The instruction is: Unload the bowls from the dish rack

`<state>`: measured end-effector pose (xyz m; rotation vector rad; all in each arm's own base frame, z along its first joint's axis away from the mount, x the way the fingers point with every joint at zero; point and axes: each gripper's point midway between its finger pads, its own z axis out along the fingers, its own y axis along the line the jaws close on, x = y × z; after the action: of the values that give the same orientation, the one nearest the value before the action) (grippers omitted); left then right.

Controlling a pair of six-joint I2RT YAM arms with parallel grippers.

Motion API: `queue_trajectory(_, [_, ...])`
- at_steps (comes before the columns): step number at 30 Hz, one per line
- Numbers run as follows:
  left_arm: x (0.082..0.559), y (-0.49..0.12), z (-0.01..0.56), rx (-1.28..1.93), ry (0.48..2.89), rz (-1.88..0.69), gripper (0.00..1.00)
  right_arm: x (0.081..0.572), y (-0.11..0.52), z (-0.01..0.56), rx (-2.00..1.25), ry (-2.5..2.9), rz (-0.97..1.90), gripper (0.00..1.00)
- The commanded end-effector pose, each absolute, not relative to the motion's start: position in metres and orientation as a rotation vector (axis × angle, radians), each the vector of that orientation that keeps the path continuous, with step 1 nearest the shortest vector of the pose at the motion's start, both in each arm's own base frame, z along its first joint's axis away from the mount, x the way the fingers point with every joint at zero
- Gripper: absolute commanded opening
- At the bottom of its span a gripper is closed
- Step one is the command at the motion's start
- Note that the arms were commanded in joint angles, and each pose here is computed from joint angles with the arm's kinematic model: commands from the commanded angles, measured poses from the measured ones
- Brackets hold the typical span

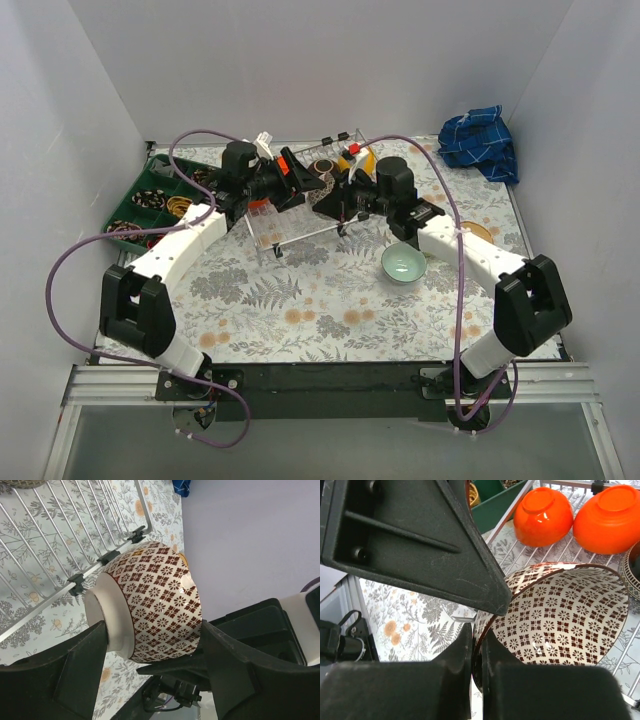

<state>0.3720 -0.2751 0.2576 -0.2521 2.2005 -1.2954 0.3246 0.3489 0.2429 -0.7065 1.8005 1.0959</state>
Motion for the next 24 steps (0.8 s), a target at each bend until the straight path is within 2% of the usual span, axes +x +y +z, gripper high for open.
queue_trajectory(1, [0.356, -0.270, 0.315, -0.154, 2.021, -1.356, 0.16, 0.312, 0.335, 0.277, -0.765, 1.731, 1.039, 0.01])
queue_trajectory(2, [0.354, -0.267, 0.314, -0.150, 2.016, -1.336, 0.38, 0.309, 0.331, 0.275, -0.773, 1.746, 1.017, 0.01])
queue_trajectory(4, [0.350, -0.259, 0.324, -0.138, 1.978, -1.296, 0.55, 0.303, 0.314, 0.265, -0.782, 1.813, 0.928, 0.01])
queue_trajectory(5, [0.352, -0.253, 0.323, -0.134, 1.964, -1.245, 0.69, 0.300, 0.307, 0.260, -0.785, 1.842, 0.893, 0.01])
queue_trajectory(7, [0.347, -0.243, 0.331, -0.115, 1.936, -1.179, 0.73, 0.295, 0.287, 0.258, -0.773, 1.878, 0.796, 0.01])
queue_trajectory(12, [0.344, -0.211, 0.320, -0.095, 1.915, -0.941, 0.96, 0.272, 0.227, 0.207, -0.755, 2.121, 0.524, 0.01])
queue_trajectory(18, [0.330, -0.178, 0.304, -0.067, 1.909, -0.734, 0.98, 0.257, 0.181, 0.182, -0.698, 2.267, 0.301, 0.01])
queue_trajectory(24, [0.314, -0.163, 0.279, -0.068, 1.968, -0.662, 0.98, 0.256, 0.166, 0.152, -0.642, 2.377, 0.195, 0.01])
